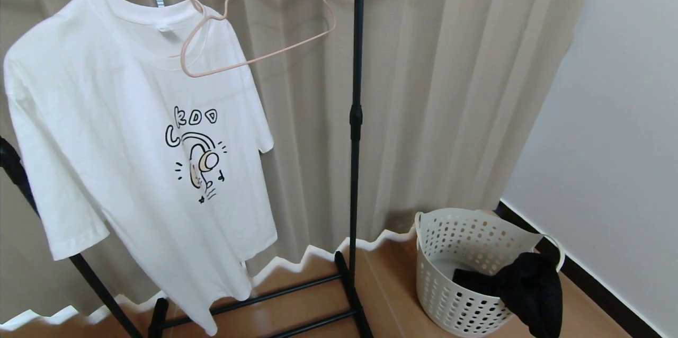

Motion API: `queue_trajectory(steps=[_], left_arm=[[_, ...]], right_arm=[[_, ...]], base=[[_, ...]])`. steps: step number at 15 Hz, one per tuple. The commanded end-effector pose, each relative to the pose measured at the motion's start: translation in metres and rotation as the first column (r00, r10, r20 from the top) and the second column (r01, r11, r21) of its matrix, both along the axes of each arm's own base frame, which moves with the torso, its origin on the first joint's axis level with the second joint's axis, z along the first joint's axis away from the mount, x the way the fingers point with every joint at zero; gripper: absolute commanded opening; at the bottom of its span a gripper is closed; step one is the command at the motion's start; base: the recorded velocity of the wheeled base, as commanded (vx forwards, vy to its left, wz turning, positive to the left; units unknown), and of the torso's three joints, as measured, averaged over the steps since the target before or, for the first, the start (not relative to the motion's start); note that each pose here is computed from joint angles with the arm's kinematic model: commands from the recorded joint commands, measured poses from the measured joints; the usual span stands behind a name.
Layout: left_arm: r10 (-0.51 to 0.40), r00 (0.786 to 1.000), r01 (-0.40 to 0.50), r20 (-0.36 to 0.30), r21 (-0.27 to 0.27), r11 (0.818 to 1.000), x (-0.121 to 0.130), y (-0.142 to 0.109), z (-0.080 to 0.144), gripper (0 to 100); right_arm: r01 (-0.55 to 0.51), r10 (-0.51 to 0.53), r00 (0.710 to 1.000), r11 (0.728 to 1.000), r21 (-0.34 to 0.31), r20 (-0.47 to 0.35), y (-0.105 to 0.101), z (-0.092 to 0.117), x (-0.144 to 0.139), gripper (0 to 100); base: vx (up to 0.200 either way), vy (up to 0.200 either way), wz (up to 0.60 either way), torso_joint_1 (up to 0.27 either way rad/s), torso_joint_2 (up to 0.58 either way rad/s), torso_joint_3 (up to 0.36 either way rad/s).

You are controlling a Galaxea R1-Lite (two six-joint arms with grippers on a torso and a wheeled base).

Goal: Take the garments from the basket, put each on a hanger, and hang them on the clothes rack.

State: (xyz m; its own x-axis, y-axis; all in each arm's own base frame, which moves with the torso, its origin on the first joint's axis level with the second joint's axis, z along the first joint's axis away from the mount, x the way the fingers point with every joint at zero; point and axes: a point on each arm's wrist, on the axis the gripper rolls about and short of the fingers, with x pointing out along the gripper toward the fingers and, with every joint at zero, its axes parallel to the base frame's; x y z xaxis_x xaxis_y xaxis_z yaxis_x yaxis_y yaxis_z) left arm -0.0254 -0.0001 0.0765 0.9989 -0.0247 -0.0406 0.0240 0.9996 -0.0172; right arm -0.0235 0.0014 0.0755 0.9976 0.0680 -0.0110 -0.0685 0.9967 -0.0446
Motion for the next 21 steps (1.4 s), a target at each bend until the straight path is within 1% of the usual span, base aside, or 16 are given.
queue_trajectory(steps=[1, 13, 20, 21], left_arm=[[0.0, 1.0, 0.0, -0.001, 0.0, 1.0, 0.0001, 0.0, 0.0001, 100], [0.0, 1.0, 0.0, -0.001, -0.002, 1.0, 0.0001, 0.0, 0.0001, 100], [0.0, 1.0, 0.0, -0.001, -0.006, 1.0, 0.0001, 0.0, 0.0001, 100], [0.0, 1.0, 0.0, -0.001, -0.006, 1.0, 0.0001, 0.0, 0.0001, 100]], right_arm=[[-0.001, 0.001, 1.0, 1.0, -0.001, -0.001, 0.0, 0.0, 0.0001, 100], [-0.001, 0.001, 1.0, 1.0, -0.001, -0.001, 0.0, 0.0, 0.0001, 100], [-0.001, 0.001, 1.0, 1.0, -0.001, -0.001, 0.0, 0.0, 0.0001, 100], [-0.001, 0.001, 1.0, 1.0, -0.001, -0.001, 0.0, 0.0, 0.0001, 100]], base=[[0.0, -0.2, 0.0, 0.002, 0.01, 0.002], [0.0, -0.2, 0.0, 0.001, 0.0, 0.003], [0.0, 0.0, 0.0, 0.0, 0.0, 0.0], [0.0, 0.0, -0.6, 0.002, 0.0, 0.002]])
